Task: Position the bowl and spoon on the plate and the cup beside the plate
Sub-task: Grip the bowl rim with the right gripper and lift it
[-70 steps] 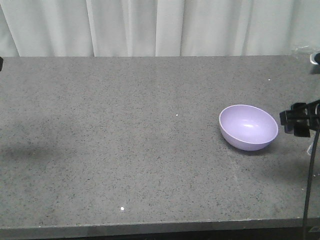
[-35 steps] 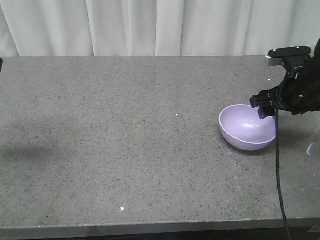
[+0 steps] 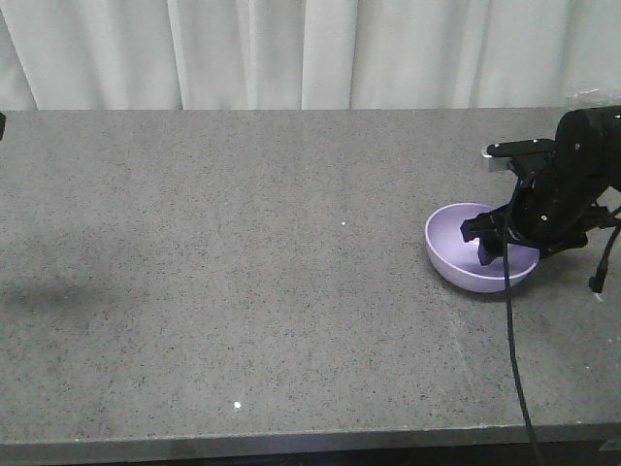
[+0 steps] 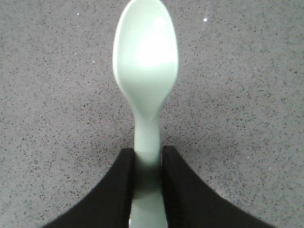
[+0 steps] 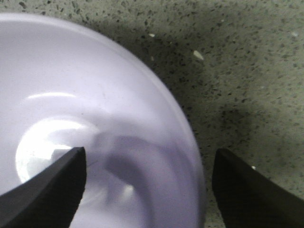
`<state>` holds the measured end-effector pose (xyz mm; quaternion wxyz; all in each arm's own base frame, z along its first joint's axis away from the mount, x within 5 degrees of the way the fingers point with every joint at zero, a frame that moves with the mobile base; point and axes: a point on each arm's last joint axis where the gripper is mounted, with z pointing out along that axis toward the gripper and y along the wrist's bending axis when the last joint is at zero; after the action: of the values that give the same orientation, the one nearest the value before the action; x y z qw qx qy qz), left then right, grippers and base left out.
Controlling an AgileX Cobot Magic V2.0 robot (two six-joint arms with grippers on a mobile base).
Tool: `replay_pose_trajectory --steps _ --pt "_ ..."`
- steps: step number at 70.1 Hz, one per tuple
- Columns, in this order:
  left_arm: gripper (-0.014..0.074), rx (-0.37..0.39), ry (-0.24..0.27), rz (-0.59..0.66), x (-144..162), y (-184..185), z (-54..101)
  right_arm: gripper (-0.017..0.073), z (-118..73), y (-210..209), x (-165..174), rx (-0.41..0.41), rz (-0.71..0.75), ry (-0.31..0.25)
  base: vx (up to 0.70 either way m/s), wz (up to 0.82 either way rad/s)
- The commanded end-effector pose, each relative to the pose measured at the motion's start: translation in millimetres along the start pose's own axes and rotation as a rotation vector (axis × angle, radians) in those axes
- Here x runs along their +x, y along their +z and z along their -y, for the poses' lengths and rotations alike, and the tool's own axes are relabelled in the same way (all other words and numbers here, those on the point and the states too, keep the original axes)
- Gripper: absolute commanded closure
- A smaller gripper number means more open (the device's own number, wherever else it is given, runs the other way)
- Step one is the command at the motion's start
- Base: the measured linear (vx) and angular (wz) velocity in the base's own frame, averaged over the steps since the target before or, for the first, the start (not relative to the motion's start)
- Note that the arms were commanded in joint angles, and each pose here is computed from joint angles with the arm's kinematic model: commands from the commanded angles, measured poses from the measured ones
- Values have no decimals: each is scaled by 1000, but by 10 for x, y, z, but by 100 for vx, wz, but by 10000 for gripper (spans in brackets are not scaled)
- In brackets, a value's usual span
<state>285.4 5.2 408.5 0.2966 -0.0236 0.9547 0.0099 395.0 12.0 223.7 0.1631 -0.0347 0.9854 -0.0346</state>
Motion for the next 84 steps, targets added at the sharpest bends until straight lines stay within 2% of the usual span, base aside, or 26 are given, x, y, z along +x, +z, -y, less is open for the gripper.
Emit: replay_pose_trajectory --steps 1,8,27,38,52,84 --pt "600 6 0 102 -55 -208 10 83 47 -259 -98 -4 101 11 0 0" --pt "600 6 0 102 -55 -208 10 179 46 -258 -93 -4 95 13 0 0" --pt "600 6 0 103 -56 -208 10 573 58 -261 -88 -1 91 25 0 0" --pt "600 6 0 103 -56 -208 10 570 72 -439 -64 3 110 26 0 0" --pt "600 7 0 103 -56 -208 10 568 108 -1062 58 4 207 43 0 0" --pt "600 7 0 103 -57 -208 10 566 132 -2427 767 -37 414 82 0 0"
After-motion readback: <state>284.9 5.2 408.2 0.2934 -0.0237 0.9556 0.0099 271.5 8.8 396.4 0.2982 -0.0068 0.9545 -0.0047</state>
